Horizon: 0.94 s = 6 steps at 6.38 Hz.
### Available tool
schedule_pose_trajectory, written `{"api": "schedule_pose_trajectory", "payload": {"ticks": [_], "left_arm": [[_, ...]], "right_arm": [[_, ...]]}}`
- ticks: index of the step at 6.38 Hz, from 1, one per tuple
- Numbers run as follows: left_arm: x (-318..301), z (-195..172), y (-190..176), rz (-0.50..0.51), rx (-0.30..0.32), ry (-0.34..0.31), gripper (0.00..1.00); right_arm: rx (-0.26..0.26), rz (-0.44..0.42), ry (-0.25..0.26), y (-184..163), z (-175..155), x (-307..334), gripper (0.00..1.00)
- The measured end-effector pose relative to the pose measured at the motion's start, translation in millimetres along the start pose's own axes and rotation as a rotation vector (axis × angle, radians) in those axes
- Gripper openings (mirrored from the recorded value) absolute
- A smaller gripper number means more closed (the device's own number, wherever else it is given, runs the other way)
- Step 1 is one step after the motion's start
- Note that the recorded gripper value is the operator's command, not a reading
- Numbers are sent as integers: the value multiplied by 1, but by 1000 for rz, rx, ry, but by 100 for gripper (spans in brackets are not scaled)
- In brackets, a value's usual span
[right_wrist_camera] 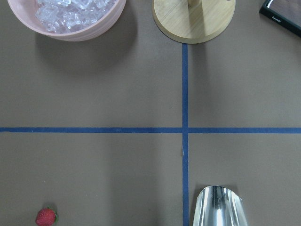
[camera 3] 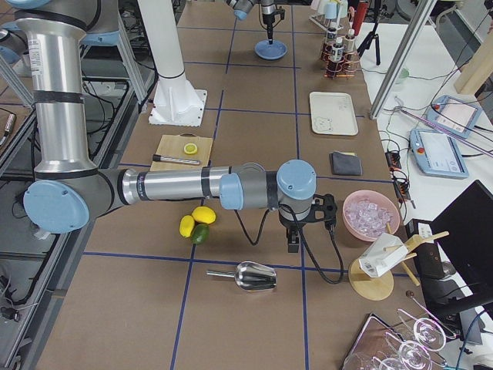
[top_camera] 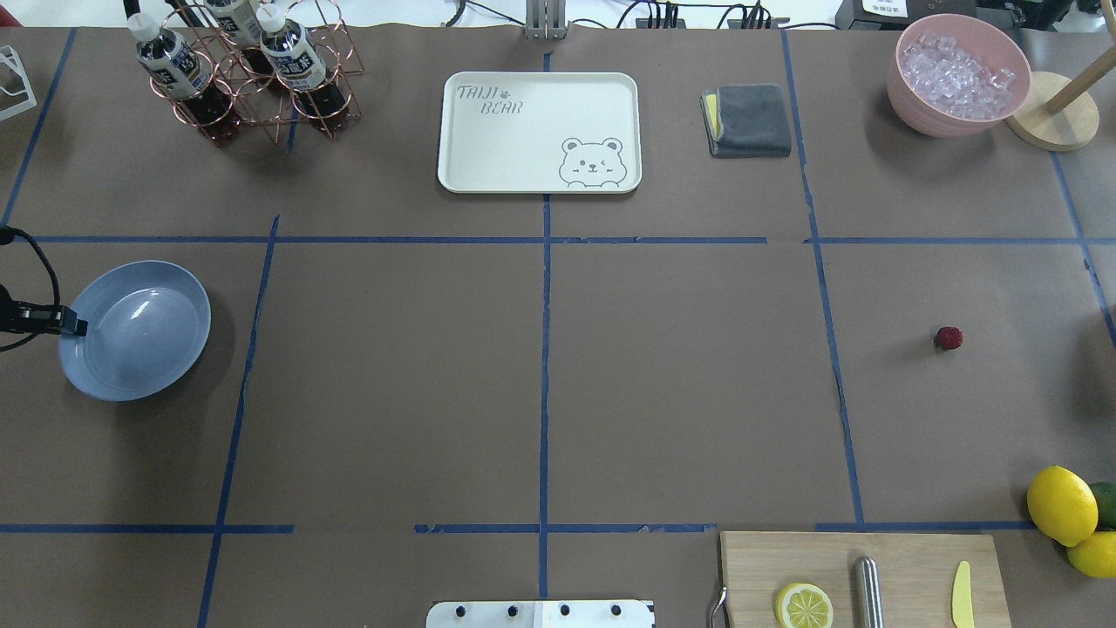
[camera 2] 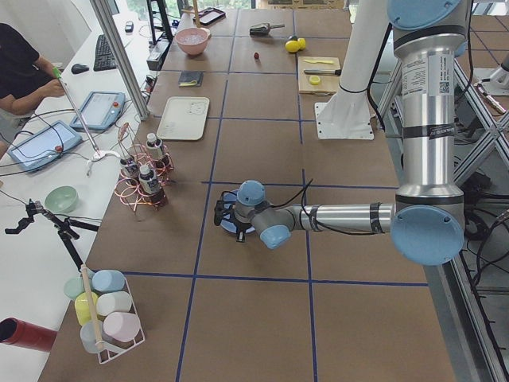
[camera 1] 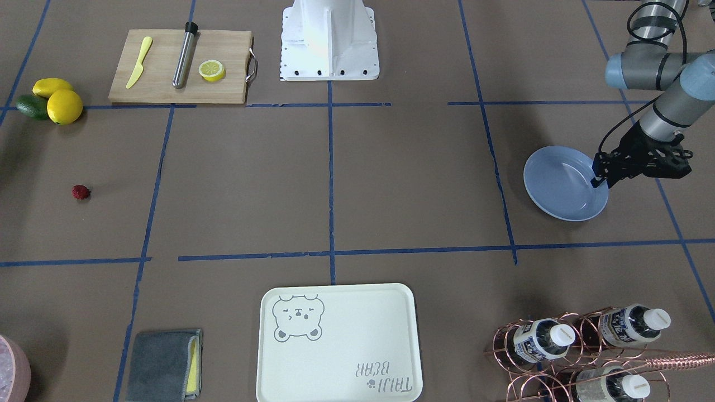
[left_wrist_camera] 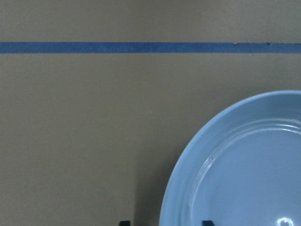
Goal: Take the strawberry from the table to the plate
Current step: 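Move the left gripper down to the rim of the light blue plate, then drag the light blue plate with the left gripper toward the table center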
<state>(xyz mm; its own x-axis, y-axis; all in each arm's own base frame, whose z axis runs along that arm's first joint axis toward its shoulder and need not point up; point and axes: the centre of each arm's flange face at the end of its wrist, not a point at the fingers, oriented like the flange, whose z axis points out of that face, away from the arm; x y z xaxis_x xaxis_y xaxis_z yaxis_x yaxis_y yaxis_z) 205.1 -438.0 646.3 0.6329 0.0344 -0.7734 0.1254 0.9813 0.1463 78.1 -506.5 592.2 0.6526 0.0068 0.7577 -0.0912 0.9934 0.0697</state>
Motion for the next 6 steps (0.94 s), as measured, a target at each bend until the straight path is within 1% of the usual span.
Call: {"api": "schedule_pose_trajectory", "payload": {"ticks": [2, 3, 4, 5, 6], "left_arm": [[3, -3, 0, -3, 1, 7, 0], [8, -10, -1, 1, 2, 20, 0], [10, -23, -5, -9, -9, 46, 0], [7, -51, -23, -53, -19, 87, 0], [15, -86, -51, -97, -13, 125, 0]], "right_arm": [[3, -3, 0, 0, -1, -2, 100], [5, -6, 0, 0, -2, -3, 100], [7, -10, 2, 0, -3, -4, 100], [10, -14, 2, -2, -4, -6, 100], [17, -25, 2, -8, -8, -12, 100]]}}
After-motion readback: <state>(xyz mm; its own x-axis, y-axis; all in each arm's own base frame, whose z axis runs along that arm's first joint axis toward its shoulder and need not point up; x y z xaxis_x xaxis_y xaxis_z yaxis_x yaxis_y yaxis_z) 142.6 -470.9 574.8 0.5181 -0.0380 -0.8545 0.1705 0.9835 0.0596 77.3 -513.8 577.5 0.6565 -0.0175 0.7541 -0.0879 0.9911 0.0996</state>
